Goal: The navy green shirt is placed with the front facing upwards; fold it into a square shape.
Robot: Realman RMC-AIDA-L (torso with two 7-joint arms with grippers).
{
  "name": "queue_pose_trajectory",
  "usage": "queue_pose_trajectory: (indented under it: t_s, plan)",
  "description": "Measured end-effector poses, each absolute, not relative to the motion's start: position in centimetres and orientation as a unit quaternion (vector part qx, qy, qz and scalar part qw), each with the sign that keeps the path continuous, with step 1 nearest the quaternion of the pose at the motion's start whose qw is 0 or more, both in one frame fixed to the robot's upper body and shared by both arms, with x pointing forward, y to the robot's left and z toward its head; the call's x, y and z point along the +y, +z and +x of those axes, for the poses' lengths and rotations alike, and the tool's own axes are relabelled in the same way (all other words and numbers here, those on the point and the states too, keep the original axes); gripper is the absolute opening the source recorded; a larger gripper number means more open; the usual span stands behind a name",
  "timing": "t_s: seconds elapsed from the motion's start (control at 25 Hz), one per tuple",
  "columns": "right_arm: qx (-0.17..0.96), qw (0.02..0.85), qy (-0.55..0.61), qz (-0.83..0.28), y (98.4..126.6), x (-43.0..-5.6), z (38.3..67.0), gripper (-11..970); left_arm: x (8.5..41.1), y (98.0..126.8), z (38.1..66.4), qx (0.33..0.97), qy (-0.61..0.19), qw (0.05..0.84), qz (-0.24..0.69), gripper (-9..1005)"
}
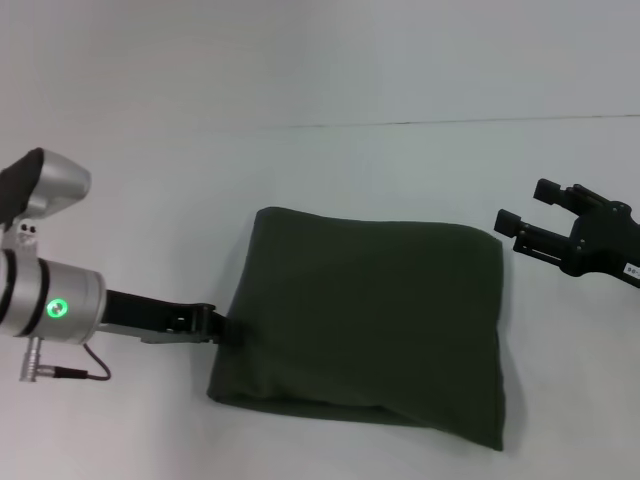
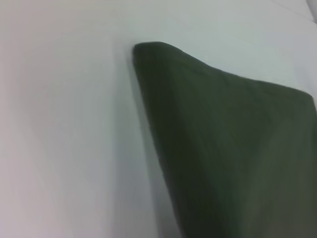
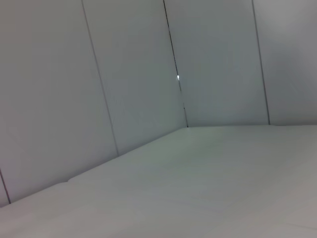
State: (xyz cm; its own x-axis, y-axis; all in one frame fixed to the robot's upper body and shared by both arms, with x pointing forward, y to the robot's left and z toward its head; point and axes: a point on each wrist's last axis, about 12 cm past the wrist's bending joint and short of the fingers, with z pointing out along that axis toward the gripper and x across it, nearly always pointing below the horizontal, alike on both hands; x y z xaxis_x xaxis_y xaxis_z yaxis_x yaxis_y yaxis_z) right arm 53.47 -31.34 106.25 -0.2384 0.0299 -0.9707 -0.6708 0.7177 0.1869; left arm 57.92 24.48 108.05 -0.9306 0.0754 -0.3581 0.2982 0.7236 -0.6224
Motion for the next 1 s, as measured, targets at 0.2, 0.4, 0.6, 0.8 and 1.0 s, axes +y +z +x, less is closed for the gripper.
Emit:
queue_pose_trajectory:
  t_s: [0.2, 0.4, 0.6, 0.8, 1.0]
  plan:
    - [0.724, 0.575, 0.310, -0.222, 106.3, -30.8, 53.8, 886, 26.1, 108.1, 57.3, 0.917, -0.351, 0.166, 0.092, 60]
    - [0.723, 0.575, 0.310, -0.224, 106.4, -30.4, 54.4, 886, 27.7, 108.7, 56.0, 0.913, -0.358, 0.178, 0.083, 61]
    - [0.723, 0.574, 0.309, -0.230, 106.7, -30.0, 55.0, 886, 28.3, 109.0, 54.7, 0.908, -0.368, 0.186, 0.078, 60]
    - [0.720, 0.575, 0.311, -0.234, 106.9, -29.6, 55.4, 886, 28.6, 108.7, 54.0, 0.905, -0.378, 0.181, 0.068, 56]
    - [0.720, 0.572, 0.313, -0.238, 107.0, -29.3, 55.6, 885, 28.7, 108.8, 53.5, 0.894, -0.399, 0.186, 0.084, 54]
